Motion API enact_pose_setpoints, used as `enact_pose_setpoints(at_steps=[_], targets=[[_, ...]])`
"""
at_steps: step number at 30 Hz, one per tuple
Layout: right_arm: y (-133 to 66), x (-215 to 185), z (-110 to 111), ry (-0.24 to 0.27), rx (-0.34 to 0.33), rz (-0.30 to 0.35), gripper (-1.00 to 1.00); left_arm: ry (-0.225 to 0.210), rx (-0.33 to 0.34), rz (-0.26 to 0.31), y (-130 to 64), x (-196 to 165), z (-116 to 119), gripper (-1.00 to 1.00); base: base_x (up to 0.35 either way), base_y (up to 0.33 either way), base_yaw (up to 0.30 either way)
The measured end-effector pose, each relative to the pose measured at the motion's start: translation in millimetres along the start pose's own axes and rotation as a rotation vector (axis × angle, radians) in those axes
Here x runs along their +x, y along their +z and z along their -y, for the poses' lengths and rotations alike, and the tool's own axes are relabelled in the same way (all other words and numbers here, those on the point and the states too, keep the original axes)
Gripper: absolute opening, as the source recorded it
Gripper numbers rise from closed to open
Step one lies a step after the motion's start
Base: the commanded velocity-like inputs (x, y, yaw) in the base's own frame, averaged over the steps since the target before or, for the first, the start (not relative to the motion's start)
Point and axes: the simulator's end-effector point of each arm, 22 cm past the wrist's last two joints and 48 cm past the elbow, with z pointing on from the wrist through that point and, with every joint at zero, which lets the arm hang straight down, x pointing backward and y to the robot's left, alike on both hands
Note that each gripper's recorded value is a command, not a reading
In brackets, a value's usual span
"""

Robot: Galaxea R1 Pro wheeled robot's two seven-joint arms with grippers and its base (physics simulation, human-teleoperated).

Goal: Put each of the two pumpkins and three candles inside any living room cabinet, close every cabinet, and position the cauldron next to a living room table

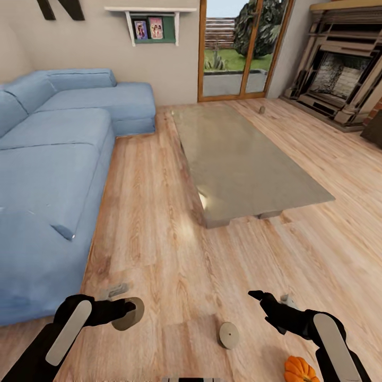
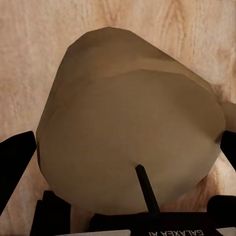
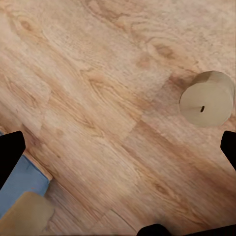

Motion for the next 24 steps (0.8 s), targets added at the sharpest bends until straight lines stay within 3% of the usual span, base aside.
enact_pose_setpoints(at_steps=[7,24], targets=[[8.5,2.0,7.7,0.002,0.005,-0.004,1.0,0.005,0.011,0.013,5.3,-1.6,2.4,-1.0,0.0,0.0,0.204],[34.2,2.5,27.1,-0.013,-0.001,0.01,1.0,0.004,0.018,0.015,39.1,9.4,-5.1,-1.0,0.0,0.0,0.038]])
